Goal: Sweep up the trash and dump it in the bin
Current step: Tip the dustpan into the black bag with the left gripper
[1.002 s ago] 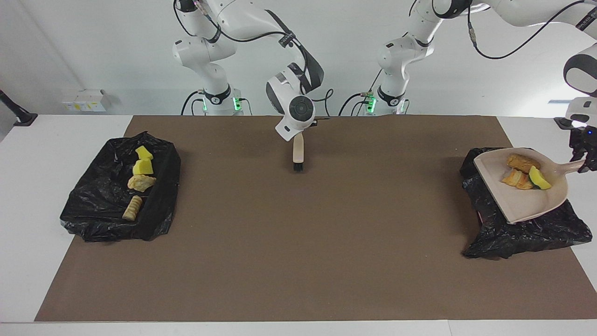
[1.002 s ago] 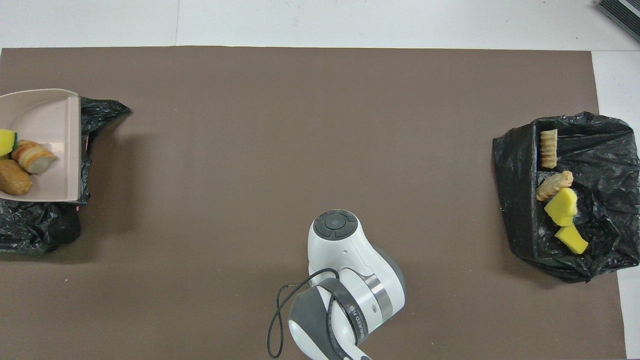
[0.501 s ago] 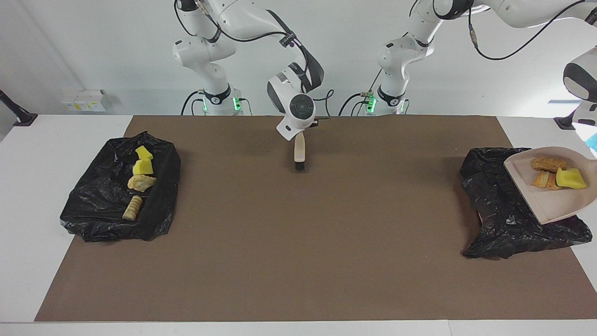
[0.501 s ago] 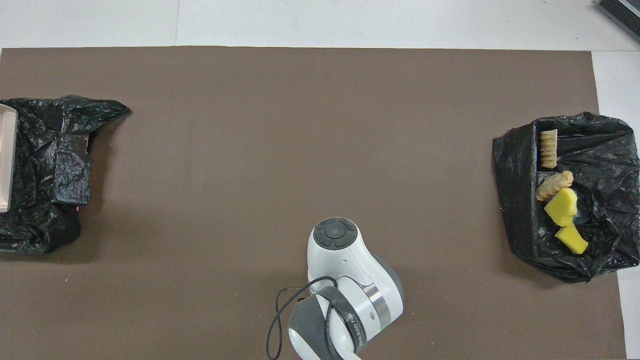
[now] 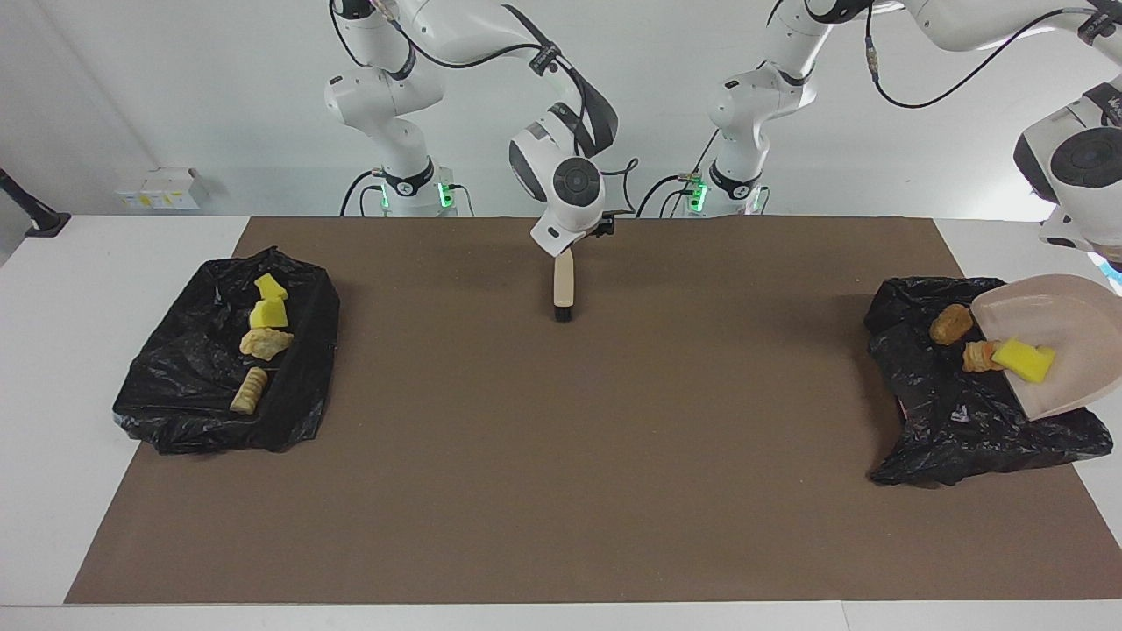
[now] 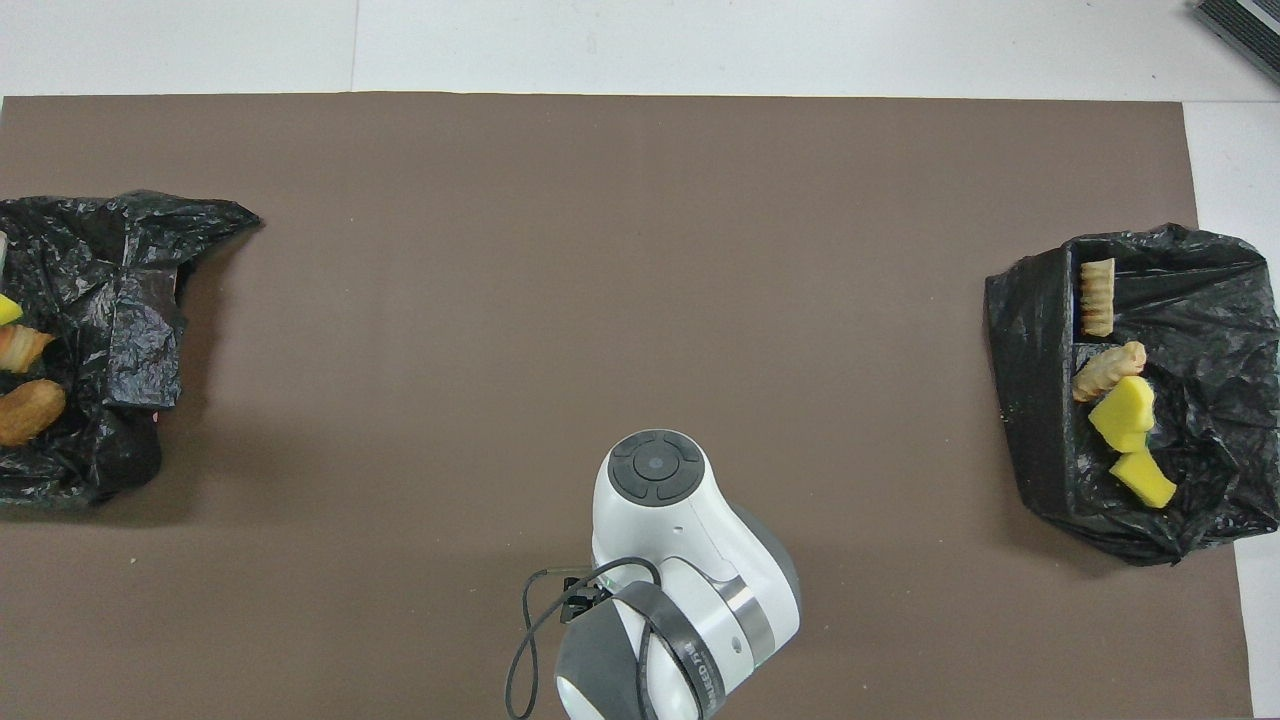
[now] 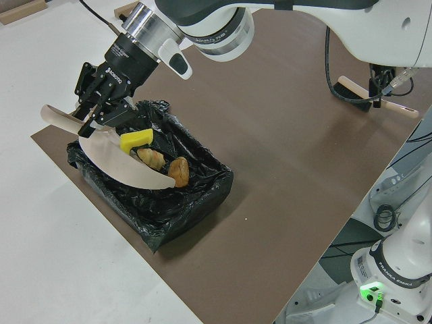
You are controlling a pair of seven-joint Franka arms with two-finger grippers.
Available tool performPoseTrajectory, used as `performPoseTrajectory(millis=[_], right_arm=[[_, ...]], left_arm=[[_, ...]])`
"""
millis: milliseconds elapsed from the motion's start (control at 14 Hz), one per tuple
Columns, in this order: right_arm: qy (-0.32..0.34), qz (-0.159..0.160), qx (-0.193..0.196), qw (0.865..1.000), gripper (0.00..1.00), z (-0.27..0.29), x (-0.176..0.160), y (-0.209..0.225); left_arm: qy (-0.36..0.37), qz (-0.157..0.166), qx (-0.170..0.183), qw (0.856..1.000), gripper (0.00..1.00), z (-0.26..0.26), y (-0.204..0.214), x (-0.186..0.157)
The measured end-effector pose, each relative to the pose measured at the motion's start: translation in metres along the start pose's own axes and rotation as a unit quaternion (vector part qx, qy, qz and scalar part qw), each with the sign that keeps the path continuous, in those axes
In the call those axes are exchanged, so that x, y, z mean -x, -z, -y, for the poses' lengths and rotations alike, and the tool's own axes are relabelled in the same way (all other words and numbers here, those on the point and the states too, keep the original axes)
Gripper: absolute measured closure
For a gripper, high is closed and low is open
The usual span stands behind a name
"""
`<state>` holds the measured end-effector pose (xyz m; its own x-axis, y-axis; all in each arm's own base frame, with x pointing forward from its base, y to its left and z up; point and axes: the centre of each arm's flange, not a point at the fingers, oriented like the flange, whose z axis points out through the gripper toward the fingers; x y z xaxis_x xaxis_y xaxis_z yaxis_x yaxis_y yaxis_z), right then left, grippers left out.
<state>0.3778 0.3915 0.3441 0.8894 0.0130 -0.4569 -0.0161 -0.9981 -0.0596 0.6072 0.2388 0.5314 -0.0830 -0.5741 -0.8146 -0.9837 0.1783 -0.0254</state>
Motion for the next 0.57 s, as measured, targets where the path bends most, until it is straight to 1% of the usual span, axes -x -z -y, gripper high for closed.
performPoseTrajectory(millis=[143, 286, 501, 572], right_arm=[[0.010, -0.062, 0.003, 0.998, 0.00, -0.008, 0.005, 0.037], [0.007, -0.114, 0.006, 0.993, 0.00, -0.031, 0.004, 0.076], [0.009, -0.171, 0.014, 0.985, 0.00, -0.082, -0.020, 0.125], [0.008, -0.186, 0.020, 0.982, 0.00, -0.097, -0.029, 0.138]], left_arm=[[-0.015, 0.027, 0.003, 1.000, 0.68, -0.004, -0.002, 0.005], [-0.028, 0.058, 0.011, 0.998, 0.68, -0.009, -0.003, 0.014], [-0.015, 0.075, 0.018, 0.997, 0.68, -0.017, 0.023, 0.033], [-0.003, 0.070, 0.023, 0.997, 0.68, -0.017, 0.035, 0.032]])
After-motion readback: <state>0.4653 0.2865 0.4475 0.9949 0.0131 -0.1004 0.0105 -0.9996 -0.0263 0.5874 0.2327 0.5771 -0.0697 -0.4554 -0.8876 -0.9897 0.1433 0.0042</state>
